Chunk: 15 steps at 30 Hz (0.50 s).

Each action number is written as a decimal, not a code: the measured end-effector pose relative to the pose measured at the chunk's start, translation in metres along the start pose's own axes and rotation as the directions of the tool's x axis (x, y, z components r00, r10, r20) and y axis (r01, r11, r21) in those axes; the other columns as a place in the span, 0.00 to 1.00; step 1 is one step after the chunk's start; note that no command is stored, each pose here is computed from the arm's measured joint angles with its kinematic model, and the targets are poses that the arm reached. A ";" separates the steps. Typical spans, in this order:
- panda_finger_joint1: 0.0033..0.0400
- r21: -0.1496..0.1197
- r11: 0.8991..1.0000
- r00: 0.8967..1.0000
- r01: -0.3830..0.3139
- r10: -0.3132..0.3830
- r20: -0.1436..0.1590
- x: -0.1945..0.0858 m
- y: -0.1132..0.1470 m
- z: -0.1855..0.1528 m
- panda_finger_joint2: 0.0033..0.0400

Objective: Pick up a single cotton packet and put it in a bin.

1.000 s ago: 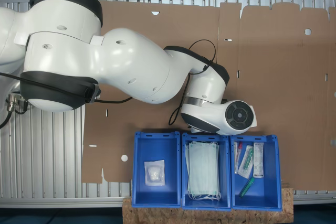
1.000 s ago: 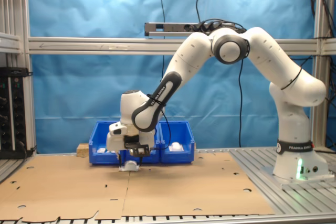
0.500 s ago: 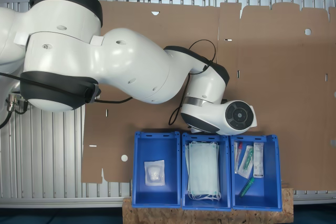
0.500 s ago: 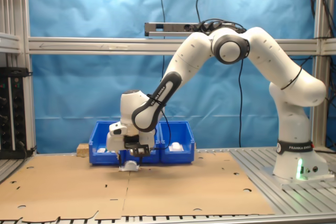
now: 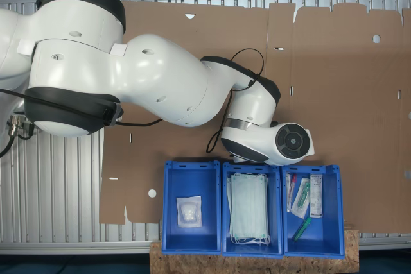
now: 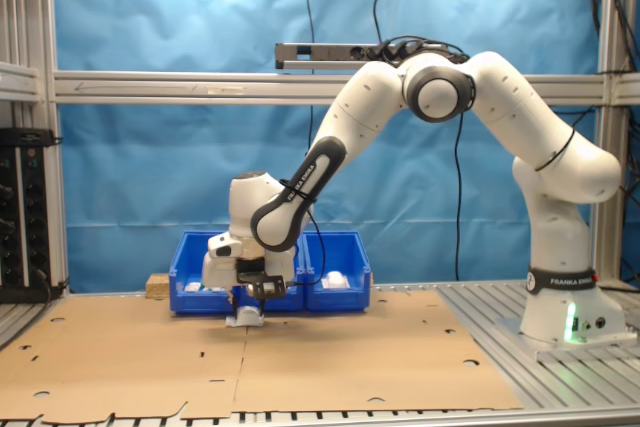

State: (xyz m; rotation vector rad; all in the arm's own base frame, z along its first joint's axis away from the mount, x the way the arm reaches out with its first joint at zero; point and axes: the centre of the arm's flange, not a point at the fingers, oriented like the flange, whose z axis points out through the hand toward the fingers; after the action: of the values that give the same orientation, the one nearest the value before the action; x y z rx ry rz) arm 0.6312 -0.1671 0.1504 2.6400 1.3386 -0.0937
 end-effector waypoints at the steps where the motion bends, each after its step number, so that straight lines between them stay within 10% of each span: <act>1: 0.89 0.000 1.000 1.000 0.000 0.000 0.000 0.000 0.000 0.000 0.89; 2: 0.66 0.000 1.000 1.000 0.000 0.000 0.000 0.000 0.000 0.000 0.66; 8: 0.66 -0.002 1.000 1.000 0.000 0.000 -0.001 0.000 0.000 0.000 0.66; 11: 0.22 -0.004 1.000 1.000 0.000 0.000 -0.001 0.000 0.001 -0.001 0.22; 15: 0.22 -0.007 1.000 1.000 -0.001 0.001 -0.003 0.000 0.001 -0.002 0.22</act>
State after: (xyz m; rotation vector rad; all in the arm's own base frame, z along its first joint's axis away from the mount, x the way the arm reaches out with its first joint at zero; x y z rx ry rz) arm 0.6322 -0.1676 0.1529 2.6360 1.3358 -0.0847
